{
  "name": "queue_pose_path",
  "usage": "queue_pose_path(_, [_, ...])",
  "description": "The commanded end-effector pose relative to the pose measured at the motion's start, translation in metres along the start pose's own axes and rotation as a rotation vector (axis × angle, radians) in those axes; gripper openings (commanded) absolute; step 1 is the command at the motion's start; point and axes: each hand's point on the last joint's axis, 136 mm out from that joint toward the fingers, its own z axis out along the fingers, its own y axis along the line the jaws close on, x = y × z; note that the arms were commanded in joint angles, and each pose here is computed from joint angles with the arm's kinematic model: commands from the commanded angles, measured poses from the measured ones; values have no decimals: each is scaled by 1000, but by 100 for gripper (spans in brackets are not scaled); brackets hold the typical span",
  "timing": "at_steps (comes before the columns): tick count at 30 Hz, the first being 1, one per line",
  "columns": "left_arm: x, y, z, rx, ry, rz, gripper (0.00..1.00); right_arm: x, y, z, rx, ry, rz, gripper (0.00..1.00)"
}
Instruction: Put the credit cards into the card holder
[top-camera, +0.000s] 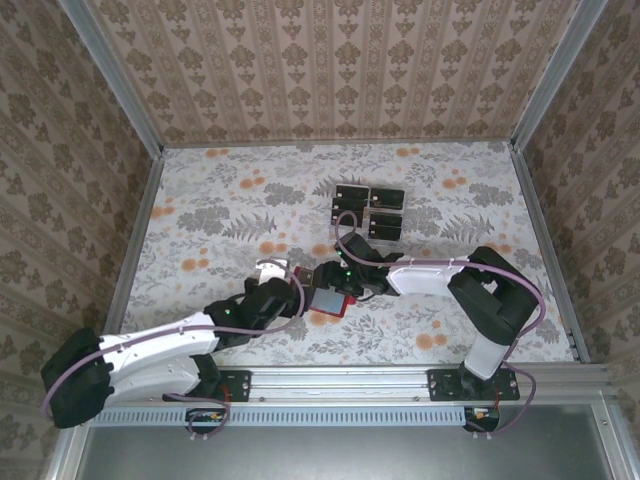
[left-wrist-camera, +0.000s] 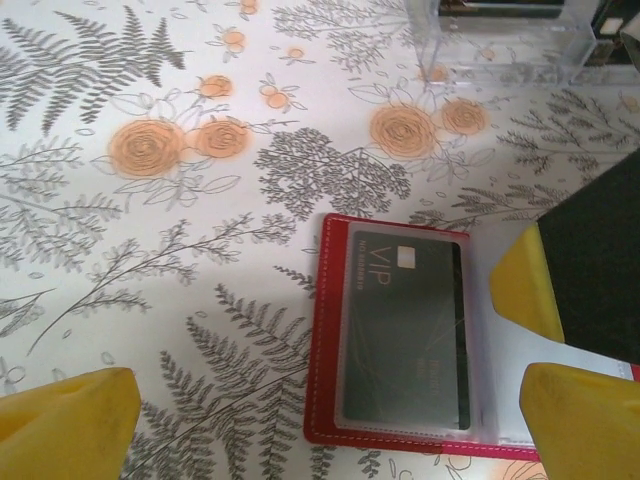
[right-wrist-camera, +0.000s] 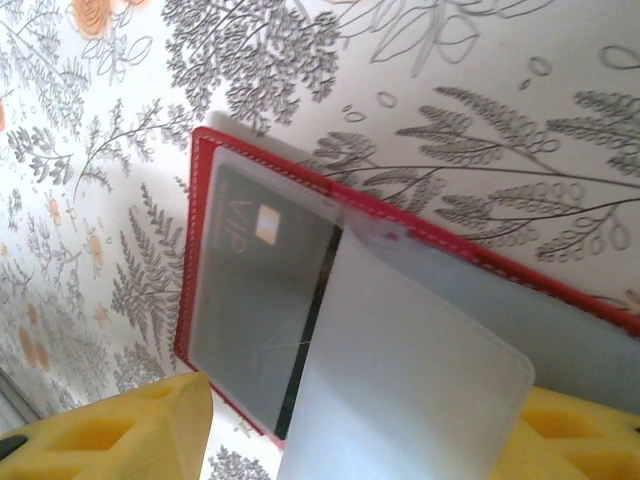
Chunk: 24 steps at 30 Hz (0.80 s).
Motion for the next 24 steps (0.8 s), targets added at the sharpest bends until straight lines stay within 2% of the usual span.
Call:
queue_pose_path(1, [6,26,-6,-87,1,-41,100,-1,26,-5,-29,27,-49,63])
queue_pose_path(15, [4,62,-24,-122,-44,-164,100,-6,35,54,19,145,-72,63])
queue_pose_path(20, [10,64,-19,-117,-16,-184,100,-12,55,40,-47,131,-108,63])
queue_pose_path(24, [10,62,-14,-112,4,-184,100,-31,86,1,-135,65,-198,63])
